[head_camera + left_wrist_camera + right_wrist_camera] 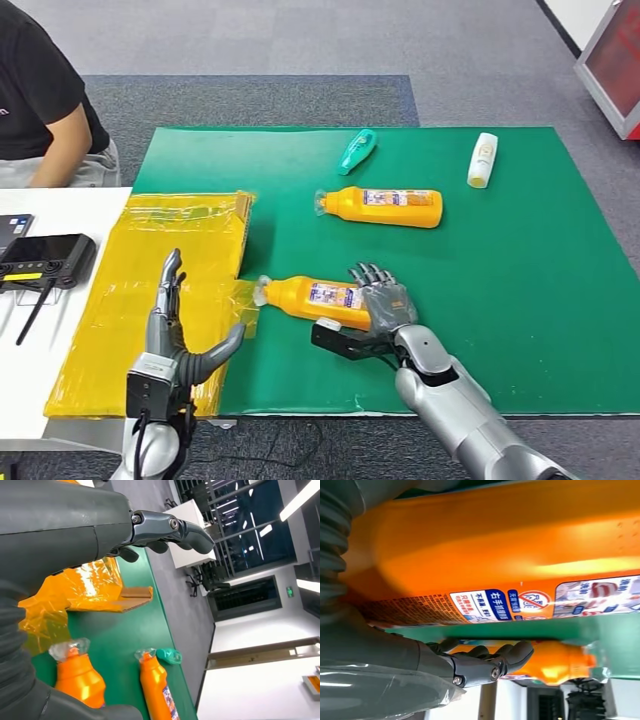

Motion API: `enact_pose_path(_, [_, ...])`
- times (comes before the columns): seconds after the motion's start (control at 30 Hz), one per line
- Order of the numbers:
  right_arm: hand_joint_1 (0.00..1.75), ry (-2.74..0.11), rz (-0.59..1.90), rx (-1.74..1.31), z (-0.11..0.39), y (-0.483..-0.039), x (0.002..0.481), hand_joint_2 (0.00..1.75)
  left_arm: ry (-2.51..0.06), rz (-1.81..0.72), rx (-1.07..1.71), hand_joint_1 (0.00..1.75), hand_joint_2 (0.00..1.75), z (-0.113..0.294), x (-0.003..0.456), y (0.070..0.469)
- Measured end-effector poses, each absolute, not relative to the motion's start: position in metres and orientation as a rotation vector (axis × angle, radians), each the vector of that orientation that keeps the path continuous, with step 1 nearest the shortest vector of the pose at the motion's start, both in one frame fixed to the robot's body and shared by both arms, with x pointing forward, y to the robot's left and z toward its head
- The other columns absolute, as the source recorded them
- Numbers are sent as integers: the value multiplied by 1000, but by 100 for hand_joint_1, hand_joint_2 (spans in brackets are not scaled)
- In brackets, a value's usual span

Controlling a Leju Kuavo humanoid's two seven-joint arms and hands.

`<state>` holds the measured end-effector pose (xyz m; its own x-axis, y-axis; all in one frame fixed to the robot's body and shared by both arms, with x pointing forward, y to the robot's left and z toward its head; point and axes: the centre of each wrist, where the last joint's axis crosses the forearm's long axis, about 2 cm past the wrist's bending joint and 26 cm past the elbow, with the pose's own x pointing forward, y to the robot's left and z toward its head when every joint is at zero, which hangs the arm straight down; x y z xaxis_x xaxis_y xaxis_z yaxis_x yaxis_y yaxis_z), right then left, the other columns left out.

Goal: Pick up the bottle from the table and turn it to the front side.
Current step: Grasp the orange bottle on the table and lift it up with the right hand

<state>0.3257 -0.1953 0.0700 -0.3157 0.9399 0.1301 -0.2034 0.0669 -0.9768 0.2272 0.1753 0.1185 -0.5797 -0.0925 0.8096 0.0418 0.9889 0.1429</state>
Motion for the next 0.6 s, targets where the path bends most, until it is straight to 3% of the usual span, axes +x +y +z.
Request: enact_pose_path(0.6, [5, -1276, 1394, -754, 68, -206, 333, 175, -2173, -174, 44, 0, 175, 118, 224, 176])
